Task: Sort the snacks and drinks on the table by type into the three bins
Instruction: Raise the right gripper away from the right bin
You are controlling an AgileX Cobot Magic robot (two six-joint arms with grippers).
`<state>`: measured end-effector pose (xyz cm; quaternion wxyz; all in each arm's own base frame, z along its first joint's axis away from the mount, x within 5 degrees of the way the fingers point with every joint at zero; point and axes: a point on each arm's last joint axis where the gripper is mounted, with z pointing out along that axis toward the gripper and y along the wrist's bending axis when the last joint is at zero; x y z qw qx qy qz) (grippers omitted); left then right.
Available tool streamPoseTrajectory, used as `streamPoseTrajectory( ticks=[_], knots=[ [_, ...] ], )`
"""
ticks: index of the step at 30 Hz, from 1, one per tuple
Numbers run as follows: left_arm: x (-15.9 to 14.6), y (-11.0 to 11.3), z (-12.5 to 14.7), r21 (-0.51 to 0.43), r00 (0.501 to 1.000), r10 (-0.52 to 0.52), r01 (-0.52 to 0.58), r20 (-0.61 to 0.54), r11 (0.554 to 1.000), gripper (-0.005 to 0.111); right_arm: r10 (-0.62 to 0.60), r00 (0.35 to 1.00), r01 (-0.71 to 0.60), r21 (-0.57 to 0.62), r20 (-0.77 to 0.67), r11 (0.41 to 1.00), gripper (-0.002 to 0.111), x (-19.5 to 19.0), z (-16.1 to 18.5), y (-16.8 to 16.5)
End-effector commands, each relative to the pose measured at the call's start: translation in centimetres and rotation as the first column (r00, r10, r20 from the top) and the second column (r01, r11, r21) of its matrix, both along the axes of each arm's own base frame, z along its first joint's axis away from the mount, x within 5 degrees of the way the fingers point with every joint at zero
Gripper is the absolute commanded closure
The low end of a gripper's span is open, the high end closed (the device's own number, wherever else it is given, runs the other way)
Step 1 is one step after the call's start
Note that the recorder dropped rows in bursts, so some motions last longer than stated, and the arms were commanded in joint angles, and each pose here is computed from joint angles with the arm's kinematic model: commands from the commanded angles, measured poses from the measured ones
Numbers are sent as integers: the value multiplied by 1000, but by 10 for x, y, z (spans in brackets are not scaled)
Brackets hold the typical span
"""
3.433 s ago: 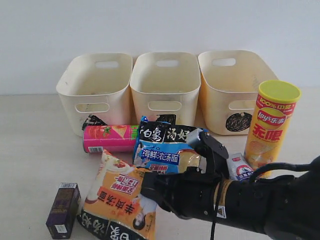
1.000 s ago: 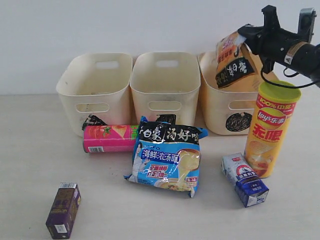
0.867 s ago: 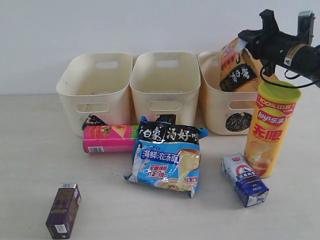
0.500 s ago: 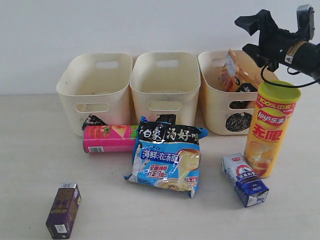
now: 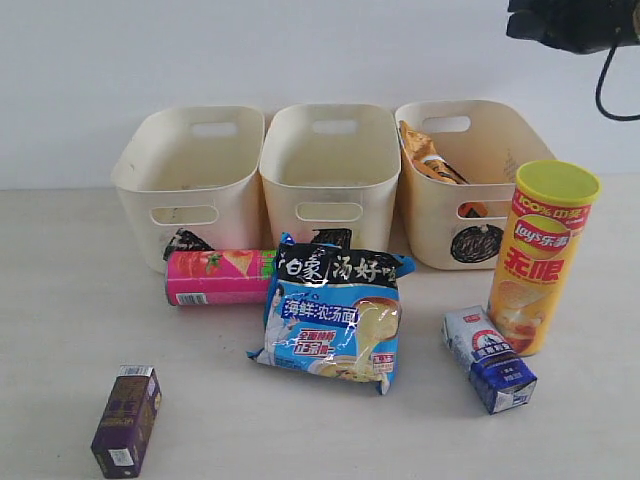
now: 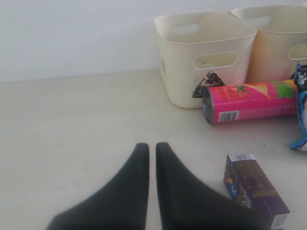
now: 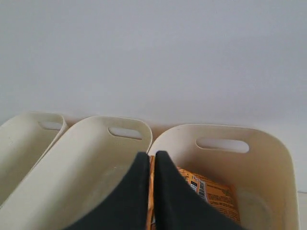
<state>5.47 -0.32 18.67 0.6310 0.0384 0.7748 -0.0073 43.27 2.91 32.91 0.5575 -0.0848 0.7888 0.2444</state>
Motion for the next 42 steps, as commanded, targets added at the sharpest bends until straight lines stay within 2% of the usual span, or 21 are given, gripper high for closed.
streamPoseTrajectory(
  ticks=[1, 6, 9, 13, 16, 19, 21, 24, 26, 29, 31, 34, 37, 40, 42],
  knots=[
    [0, 0, 1, -5, 1000, 4, -4, 8, 1000, 102, -19, 1000, 19, -12, 23, 1000, 109, -20, 19, 0],
    [0, 0, 1, -5, 1000, 4, -4, 8, 1000, 102, -62, 996, 67, -75, 62, 995, 109, -38, 24, 7],
    [0, 0, 1, -5, 1000, 4, -4, 8, 1000, 102, 0, 991, 31, -231, 135, 973, 109, -49, 23, 17],
    [0, 0, 1, -5, 1000, 4, -4, 8, 1000, 102, 125, 969, -20, -436, 215, 900, 109, -65, 22, 31],
    [0, 0, 1, -5, 1000, 4, -4, 8, 1000, 102, 53, 961, 104, -533, 271, 840, 109, -71, 26, 29],
    [0, 0, 1, -5, 1000, 4, -4, 8, 1000, 102, -66, 933, 291, -636, 353, 715, 109, -76, 34, 18],
    [0, 0, 1, -5, 1000, 4, -4, 8, 1000, 102, -143, 903, 404, -689, 405, 601, 109, -80, 41, 7],
    [0, 0, 1, -5, 1000, 4, -4, 8, 1000, 102, -248, 861, 508, -724, 444, 467, 109, -82, 44, -8],
    [0, 0, 1, -5, 1000, 4, -4, 8, 1000, 102, -307, 846, 531, -746, 437, 402, 109, -83, 43, -16],
    [0, 0, 1, -5, 1000, 4, -4, 8, 1000, 102, -335, 858, 489, -820, 390, 299, 109, -87, 38, -23],
    [0, 0, 1, -5, 1000, 4, -4, 8, 1000, 102, -354, 874, 436, -858, 332, 272, 109, -89, 33, -26],
    [0, 0, 1, -5, 1000, 4, -4, 8, 1000, 102, -413, 891, 335, -887, 189, 318, 109, -94, 23, -27],
    [0, 0, 1, -5, 1000, 4, -4, 8, 1000, 102, -399, 917, 208, -886, 29, 414, 109, -99, 13, -21],
    [0, 0, 1, -5, 1000, 4, -4, 8, 1000, 102, -341, 931, 97, -817, -126, 568, 109, -106, 6, -9],
    [0, 0, 1, -5, 1000, 4, -4, 8, 1000, 102, -307, 935, 75, -743, -181, 665, 109, -112, 9, -1]
  ],
)
